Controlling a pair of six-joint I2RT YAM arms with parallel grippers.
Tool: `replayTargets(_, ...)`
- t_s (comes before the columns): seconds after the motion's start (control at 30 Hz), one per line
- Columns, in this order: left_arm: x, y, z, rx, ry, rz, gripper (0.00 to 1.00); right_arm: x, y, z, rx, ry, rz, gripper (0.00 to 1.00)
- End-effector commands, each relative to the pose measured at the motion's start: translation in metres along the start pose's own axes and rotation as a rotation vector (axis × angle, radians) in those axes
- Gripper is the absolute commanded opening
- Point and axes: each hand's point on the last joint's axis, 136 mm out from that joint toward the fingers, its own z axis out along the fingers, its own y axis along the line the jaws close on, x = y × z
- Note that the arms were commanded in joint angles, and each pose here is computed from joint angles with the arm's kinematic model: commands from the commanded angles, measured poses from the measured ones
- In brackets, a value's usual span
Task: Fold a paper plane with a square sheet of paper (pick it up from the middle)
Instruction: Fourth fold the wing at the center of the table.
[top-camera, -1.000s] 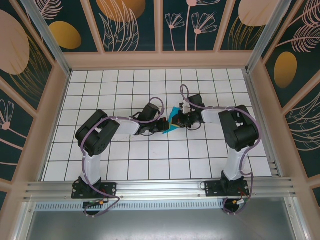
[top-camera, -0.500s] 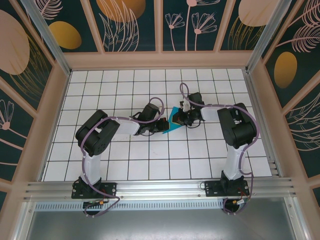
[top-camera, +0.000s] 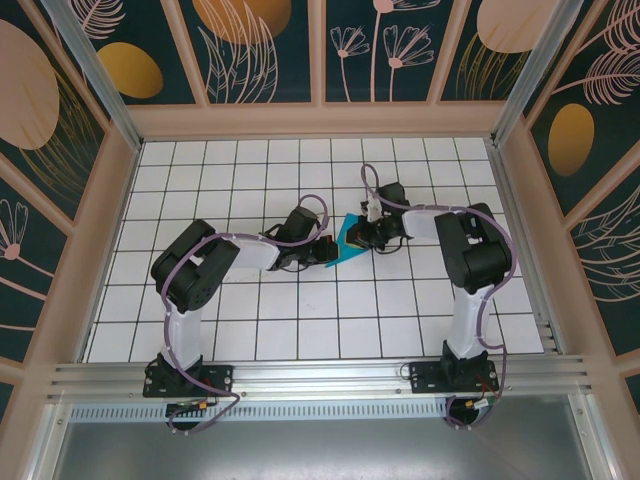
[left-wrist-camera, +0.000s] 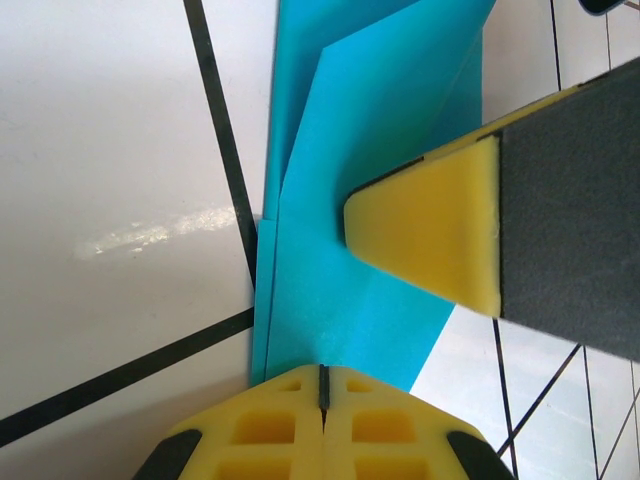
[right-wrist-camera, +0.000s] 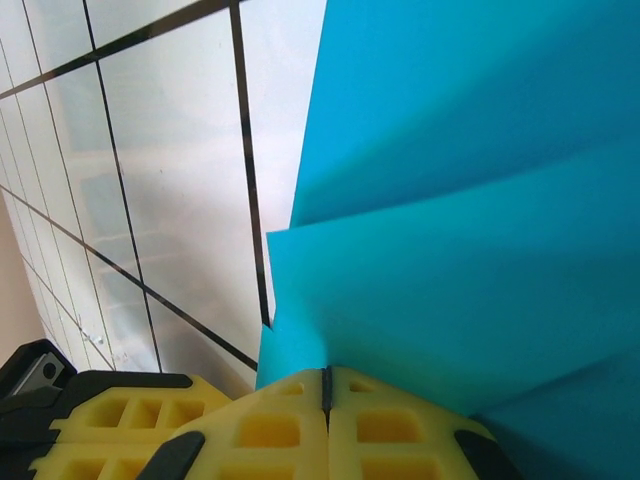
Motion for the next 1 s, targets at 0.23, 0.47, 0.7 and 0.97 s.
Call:
replayTargets(0.23,0.056,0.064,0.001,-0.205,0.153,-0.069,0.02,-0.044,-0.047,-0.012,0.111,-0.091,0.017,0.06)
replayTargets(0.47,0.056,0.064,0.001,-0.204,0.152,-0.071,0.02,-0.066,-0.053,-0.02,0.153,-0.132,0.003,0.06)
replayTargets(0.7,0.055,0.064,0.002,-0.203,0.154,-0.072,0.02,-0.084,-0.041,-0.028,0.116,-0.164,-0.026,0.05)
replayTargets(0.97,0.054,0.063,0.003,-0.204,0.151,-0.075,0.02,-0.058,0.037,-0.052,-0.075,-0.191,-0.154,0.06)
